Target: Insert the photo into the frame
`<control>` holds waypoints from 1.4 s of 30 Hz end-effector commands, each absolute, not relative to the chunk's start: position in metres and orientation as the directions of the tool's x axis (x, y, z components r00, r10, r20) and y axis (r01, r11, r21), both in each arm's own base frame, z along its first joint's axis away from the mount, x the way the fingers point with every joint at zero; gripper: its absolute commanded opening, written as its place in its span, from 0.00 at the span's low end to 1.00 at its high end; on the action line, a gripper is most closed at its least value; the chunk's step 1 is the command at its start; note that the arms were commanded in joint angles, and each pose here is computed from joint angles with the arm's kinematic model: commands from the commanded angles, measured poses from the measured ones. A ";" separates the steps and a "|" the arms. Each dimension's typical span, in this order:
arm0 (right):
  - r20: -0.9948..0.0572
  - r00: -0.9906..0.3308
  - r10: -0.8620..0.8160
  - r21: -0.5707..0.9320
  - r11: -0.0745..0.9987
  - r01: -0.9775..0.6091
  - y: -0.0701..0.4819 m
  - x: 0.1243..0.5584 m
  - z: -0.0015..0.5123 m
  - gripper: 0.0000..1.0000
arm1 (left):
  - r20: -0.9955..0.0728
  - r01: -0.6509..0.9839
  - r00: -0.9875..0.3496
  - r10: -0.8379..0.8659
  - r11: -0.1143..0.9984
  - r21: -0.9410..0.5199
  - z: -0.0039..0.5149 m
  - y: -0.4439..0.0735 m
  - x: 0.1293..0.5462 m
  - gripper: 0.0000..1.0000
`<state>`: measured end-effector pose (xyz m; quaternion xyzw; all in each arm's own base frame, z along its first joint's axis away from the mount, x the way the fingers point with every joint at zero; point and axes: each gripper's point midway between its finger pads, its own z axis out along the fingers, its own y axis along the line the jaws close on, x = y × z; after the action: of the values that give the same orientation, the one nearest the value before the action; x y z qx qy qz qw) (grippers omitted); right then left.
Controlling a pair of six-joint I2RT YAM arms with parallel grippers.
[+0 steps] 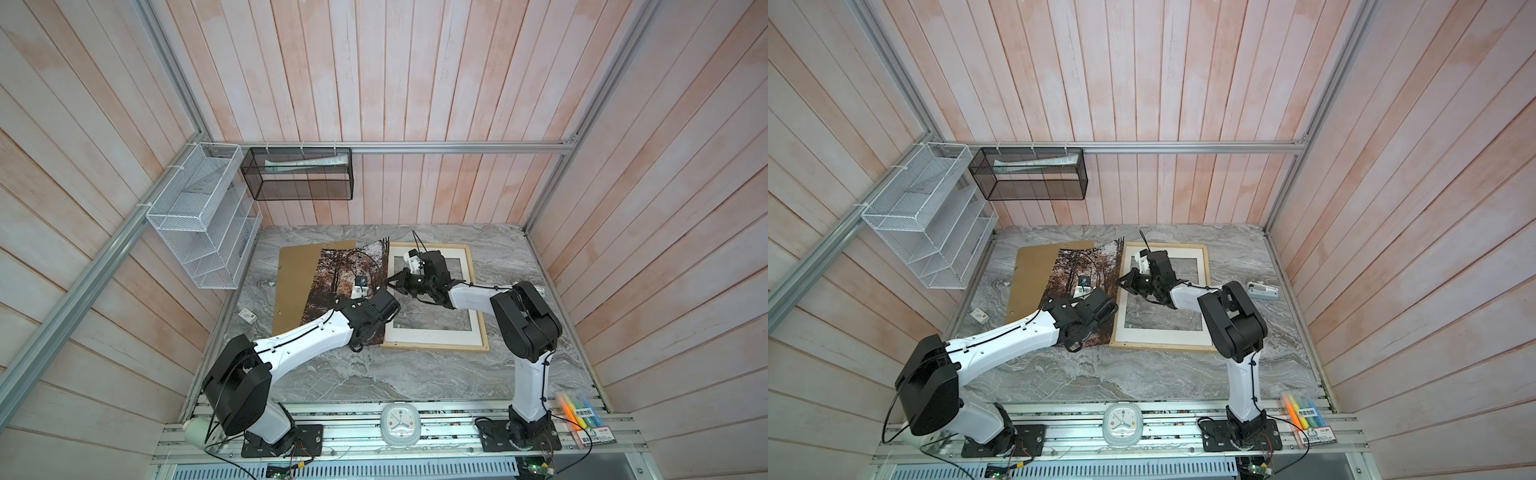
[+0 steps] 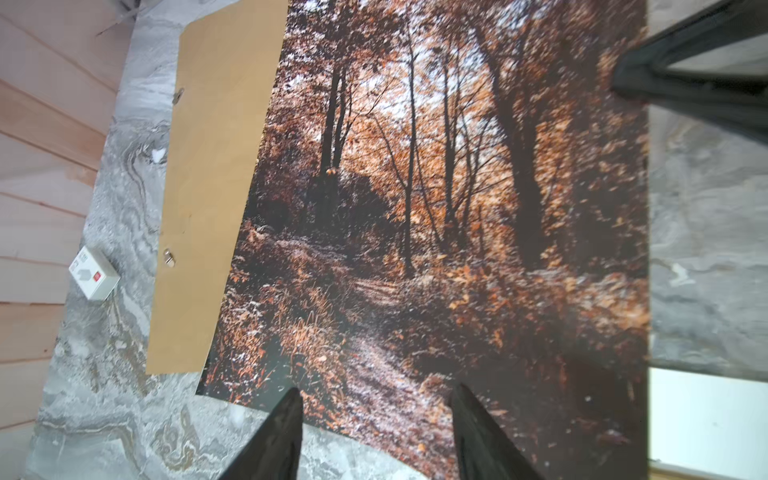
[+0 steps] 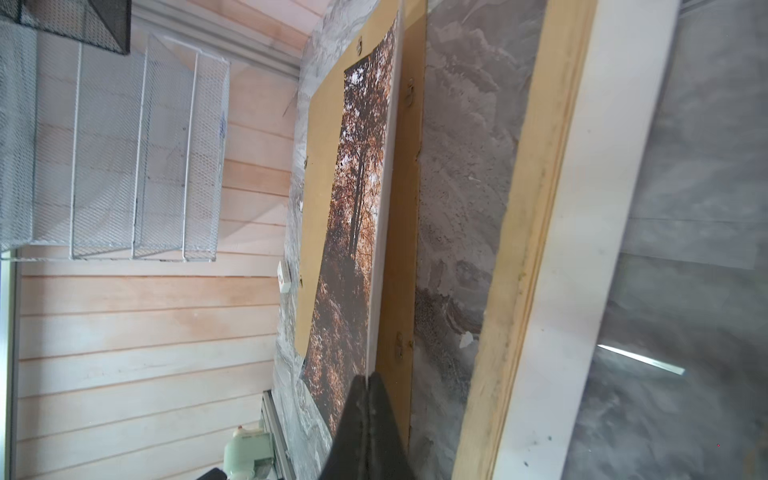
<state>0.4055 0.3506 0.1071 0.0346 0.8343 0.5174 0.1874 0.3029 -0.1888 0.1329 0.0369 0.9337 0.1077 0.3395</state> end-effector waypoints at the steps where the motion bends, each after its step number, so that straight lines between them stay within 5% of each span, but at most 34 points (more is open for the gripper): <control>1: -0.305 -0.878 0.370 0.893 0.431 -0.130 0.343 0.411 0.132 0.00 | -0.667 0.066 -0.726 0.169 0.982 0.178 0.145 -0.221 0.314 0.59; 13: -0.360 -0.841 0.403 0.871 0.468 -0.149 0.336 0.399 0.148 0.00 | -0.641 0.210 -0.718 0.270 0.963 0.171 0.132 -0.272 0.316 0.59; 25: -0.375 -0.834 0.404 0.873 0.457 -0.171 0.335 0.388 0.160 0.00 | -0.645 0.130 -0.712 0.277 0.955 0.267 0.120 -0.268 0.332 0.57; 37: -0.390 -0.821 0.416 0.869 0.460 -0.180 0.326 0.380 0.169 0.00 | -0.641 0.120 -0.709 0.295 0.945 0.303 0.118 -0.268 0.337 0.34; 42: -0.398 -0.822 0.408 0.865 0.465 -0.188 0.328 0.380 0.170 0.00 | -0.650 0.111 -0.702 0.290 0.947 0.302 0.123 -0.266 0.338 0.16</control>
<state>0.3802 0.3266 0.1567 0.0813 0.8126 0.5096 0.2707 0.3337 -0.2669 0.1142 0.1152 0.9193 0.1129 0.3589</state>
